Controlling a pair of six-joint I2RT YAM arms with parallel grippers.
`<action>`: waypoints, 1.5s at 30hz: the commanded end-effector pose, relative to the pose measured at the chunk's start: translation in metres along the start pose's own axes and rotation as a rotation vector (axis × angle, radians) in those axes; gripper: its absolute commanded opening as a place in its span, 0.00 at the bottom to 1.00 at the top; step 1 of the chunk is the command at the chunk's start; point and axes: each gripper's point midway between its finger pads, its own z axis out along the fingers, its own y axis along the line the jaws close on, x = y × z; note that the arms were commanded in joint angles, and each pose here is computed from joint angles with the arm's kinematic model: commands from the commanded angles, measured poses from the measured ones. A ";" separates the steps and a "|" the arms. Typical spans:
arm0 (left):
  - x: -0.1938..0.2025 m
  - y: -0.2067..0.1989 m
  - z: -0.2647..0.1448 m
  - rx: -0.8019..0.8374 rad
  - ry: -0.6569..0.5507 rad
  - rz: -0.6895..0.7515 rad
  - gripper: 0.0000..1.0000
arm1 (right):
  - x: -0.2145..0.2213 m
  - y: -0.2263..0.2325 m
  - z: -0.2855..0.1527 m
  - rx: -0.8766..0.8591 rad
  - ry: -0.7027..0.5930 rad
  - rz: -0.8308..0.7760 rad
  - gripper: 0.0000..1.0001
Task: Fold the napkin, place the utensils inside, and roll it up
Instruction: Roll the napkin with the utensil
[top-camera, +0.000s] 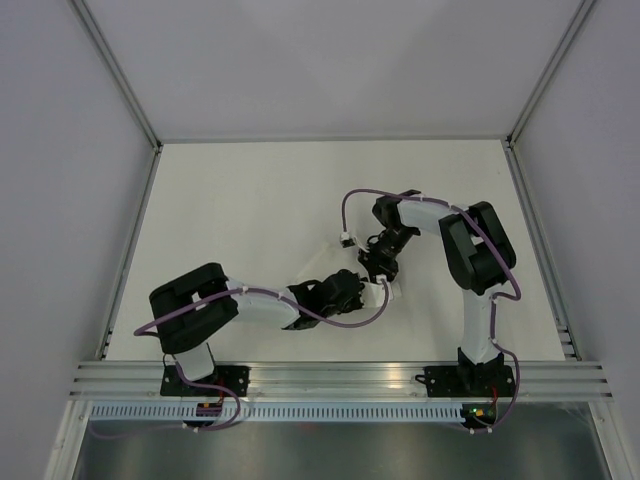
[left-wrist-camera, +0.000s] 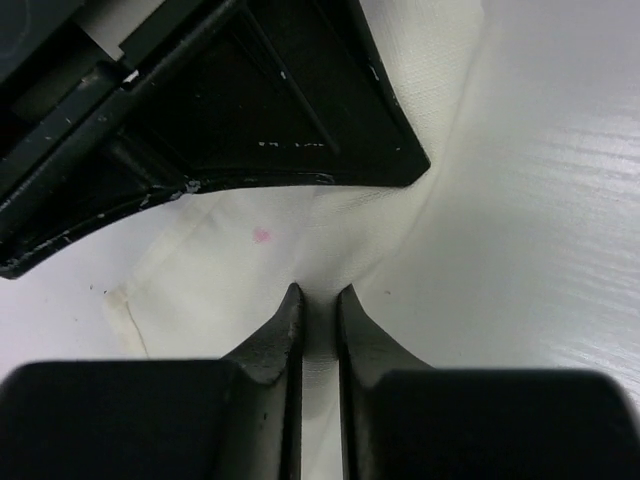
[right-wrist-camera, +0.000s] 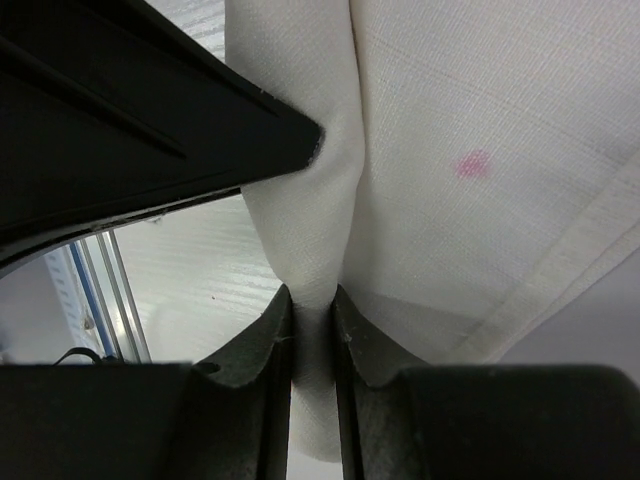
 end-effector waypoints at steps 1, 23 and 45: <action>0.027 -0.033 0.006 0.198 0.110 -0.052 0.12 | 0.052 -0.039 0.016 0.092 0.200 -0.021 0.23; 0.022 -0.071 0.006 0.544 0.117 -0.207 0.03 | -0.019 -0.041 -0.116 0.228 -0.334 0.108 0.74; 0.022 -0.067 0.027 0.955 0.265 -0.616 0.11 | 0.010 0.013 -0.118 0.824 -0.444 -0.365 0.80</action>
